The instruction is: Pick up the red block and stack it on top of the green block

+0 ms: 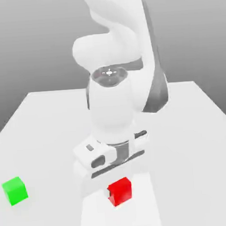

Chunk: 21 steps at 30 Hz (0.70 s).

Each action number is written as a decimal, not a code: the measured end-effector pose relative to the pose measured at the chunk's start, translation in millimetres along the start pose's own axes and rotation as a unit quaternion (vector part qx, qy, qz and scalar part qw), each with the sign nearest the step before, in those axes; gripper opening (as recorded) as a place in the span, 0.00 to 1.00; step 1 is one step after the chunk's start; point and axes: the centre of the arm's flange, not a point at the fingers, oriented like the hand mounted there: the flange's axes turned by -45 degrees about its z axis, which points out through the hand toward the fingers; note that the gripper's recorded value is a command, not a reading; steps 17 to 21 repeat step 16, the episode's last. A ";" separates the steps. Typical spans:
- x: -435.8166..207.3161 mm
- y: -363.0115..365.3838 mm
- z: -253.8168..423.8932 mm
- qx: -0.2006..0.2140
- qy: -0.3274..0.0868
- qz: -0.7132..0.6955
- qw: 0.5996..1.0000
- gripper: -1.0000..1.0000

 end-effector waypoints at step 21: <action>-191.7 156.5 36.7 0.002 0.002 0.103 0.995 1.00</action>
